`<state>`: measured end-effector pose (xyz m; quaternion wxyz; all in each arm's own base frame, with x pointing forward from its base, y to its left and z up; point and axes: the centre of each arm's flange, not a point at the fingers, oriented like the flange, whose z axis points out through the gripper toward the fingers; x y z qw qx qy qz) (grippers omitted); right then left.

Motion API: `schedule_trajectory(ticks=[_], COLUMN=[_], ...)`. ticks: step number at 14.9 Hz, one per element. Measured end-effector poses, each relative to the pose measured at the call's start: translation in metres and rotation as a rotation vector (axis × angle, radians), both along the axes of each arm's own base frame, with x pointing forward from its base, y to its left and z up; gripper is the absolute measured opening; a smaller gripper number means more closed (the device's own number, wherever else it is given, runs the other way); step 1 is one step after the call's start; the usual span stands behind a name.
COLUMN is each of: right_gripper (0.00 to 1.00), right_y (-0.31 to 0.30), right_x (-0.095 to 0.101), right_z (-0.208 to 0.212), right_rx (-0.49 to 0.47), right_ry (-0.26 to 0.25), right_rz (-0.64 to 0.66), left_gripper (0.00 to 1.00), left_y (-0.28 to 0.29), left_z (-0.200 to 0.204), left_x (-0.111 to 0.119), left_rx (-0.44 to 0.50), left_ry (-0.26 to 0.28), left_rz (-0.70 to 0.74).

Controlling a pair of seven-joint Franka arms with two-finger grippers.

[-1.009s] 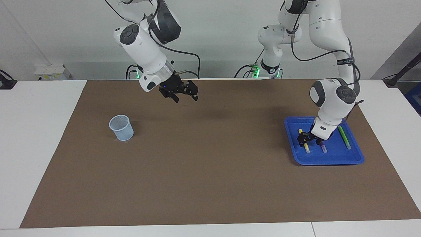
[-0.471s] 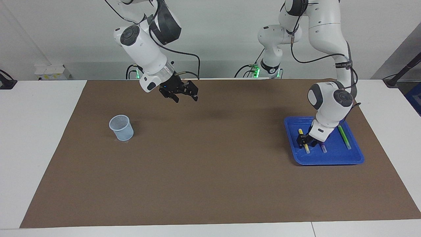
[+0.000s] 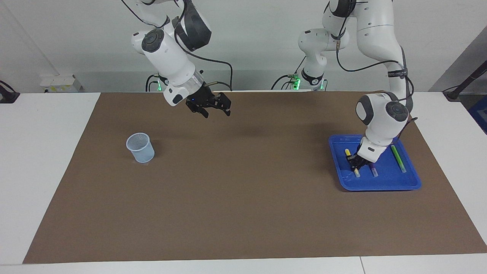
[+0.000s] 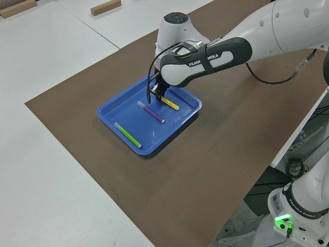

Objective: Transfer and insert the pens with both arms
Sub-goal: 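Grasp the yellow pen in the tray with the left gripper, then lift the yellow pen toward the right gripper while the right gripper approaches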

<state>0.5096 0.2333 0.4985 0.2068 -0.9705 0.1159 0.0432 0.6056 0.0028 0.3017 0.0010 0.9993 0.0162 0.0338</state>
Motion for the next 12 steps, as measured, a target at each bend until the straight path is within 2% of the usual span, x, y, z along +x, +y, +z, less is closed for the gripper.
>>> schedule_trajectory(ticks=[5,8,12], right_gripper=[1.00,1.00,1.00], right_y=[0.002,0.002,0.001], right_x=[-0.001,-0.001,0.002], right_z=[0.000,0.000,0.000], right_rx=[0.000,0.001,0.004], right_ry=[0.000,-0.004,-0.022], right_rz=[0.004,0.002,-0.008], left_gripper=[0.17,0.17,0.17], left_y=[0.000,0.002,-0.004], left_z=[0.001,0.012,0.062], left_x=[0.000,0.004,0.020], left_rx=[0.000,-0.001,-0.021], left_ry=[0.003,0.062,0.116], left_rz=[0.003,0.009,0.085])
